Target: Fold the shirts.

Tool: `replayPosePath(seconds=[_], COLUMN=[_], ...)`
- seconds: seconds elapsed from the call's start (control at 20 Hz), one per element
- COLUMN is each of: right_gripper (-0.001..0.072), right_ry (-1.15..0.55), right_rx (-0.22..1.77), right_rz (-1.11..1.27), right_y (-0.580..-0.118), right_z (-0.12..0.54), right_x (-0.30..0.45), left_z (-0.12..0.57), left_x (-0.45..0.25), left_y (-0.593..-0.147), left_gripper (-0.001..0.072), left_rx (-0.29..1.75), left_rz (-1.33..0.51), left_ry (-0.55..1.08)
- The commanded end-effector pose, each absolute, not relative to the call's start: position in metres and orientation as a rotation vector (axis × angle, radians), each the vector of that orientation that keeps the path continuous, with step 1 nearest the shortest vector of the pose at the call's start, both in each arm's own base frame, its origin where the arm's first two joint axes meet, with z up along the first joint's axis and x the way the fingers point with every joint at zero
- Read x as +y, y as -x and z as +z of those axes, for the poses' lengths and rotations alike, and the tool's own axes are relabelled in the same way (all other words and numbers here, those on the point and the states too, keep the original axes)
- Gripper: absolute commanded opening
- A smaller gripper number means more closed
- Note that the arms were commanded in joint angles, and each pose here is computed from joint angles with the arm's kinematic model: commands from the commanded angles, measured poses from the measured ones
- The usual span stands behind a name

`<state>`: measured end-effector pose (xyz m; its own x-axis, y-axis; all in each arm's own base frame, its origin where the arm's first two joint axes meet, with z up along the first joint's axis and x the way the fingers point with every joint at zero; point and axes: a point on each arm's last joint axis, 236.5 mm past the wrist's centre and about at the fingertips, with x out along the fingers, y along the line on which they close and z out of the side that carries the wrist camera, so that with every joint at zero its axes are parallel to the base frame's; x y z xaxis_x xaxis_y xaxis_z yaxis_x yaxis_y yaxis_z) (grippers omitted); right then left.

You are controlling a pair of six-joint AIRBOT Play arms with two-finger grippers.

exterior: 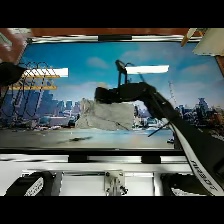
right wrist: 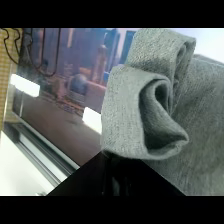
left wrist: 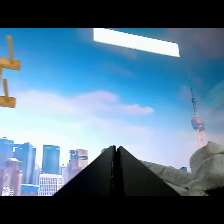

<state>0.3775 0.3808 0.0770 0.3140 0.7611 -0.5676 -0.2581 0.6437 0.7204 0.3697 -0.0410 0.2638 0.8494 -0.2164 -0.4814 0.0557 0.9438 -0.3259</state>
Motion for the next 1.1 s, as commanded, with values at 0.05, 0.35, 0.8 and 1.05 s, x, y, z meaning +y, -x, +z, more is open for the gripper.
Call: replayPosePath(seconds=[0.05,0.35,0.8,1.05], right_gripper=[0.0061,0.0530,0.0628,0.0671], right_ry=[-0.615,-0.475,-0.060,-0.303], right_rx=[1.059,1.286,1.561,1.668], right_rz=[0.764,0.799,0.277,0.374], right_y=[-0.375,-0.336,-0.375,-0.367], right_z=[0.048,0.007,-0.027,-0.065], right_x=[0.449,0.450,0.162,0.175], left_z=[0.267,0.250,0.244,0.226], left_x=[-0.009,-0.010,-0.011,-0.010], left_y=[-0.347,-0.348,-0.347,-0.348], left_gripper=[0.0029,0.0029,0.0029,0.0029], left_rx=[0.547,0.587,0.601,0.642], left_rz=[-0.058,-0.057,-0.067,-0.062], left_ry=[0.309,0.318,0.288,0.297])
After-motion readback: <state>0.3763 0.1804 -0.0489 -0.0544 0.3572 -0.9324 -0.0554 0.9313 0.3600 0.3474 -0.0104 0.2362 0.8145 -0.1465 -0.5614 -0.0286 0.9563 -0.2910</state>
